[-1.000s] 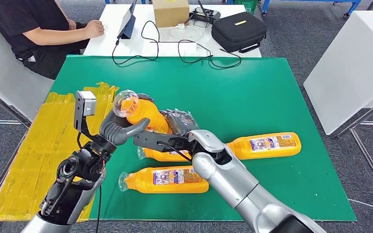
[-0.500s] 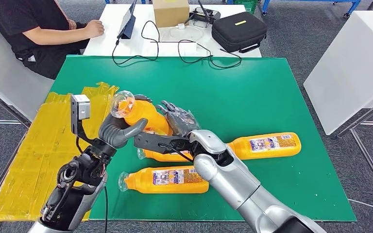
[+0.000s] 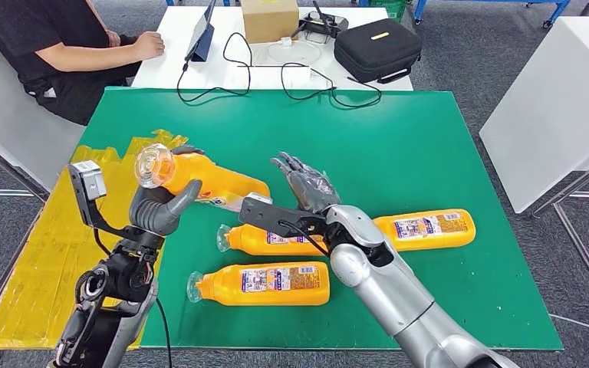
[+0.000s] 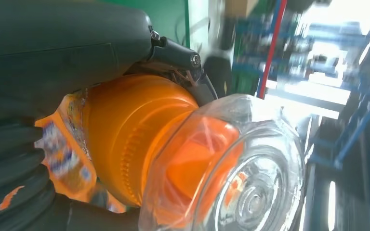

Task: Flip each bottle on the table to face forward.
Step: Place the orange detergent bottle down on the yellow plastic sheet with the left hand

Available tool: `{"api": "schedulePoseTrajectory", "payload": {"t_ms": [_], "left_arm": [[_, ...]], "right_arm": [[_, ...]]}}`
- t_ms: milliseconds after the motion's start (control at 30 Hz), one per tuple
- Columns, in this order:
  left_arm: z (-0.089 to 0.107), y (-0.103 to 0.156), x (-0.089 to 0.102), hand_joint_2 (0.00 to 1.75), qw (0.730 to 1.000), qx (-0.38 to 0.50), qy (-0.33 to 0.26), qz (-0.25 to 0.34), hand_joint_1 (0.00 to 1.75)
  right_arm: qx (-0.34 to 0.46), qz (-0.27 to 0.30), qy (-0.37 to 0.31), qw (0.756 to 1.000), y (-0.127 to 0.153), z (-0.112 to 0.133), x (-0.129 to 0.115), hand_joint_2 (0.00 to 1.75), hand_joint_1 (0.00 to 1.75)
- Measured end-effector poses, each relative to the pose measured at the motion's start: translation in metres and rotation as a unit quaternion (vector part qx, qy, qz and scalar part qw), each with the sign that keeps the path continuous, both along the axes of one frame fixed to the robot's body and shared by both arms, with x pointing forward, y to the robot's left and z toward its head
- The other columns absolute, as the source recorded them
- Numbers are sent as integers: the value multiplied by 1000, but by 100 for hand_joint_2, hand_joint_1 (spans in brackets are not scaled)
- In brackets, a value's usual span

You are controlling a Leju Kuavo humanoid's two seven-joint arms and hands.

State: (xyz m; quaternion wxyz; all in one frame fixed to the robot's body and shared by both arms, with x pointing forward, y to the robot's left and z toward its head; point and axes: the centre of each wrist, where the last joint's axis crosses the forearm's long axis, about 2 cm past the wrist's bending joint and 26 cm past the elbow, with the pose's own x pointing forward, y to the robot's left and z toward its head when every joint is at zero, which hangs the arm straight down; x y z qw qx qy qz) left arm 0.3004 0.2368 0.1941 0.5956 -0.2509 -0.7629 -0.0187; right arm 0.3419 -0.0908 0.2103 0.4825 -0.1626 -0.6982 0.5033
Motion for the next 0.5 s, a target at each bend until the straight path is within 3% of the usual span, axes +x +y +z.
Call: {"api": "schedulePoseTrajectory", "payload": {"t_ms": [233,367,500], "left_arm": [[-5,18,0,175,991,63,-20,113,175],[-2,27,1,175,966,132,-55,216,175],[2,30,1,175,955,152,-68,247,175]], "right_arm": [[10,4,-14,1000,-15,-4,-11,0,0],[14,6,-16,1000,-22,-6,-17,0,0],[17,8,-18,1000,-26,-6,-21,0,0]]}}
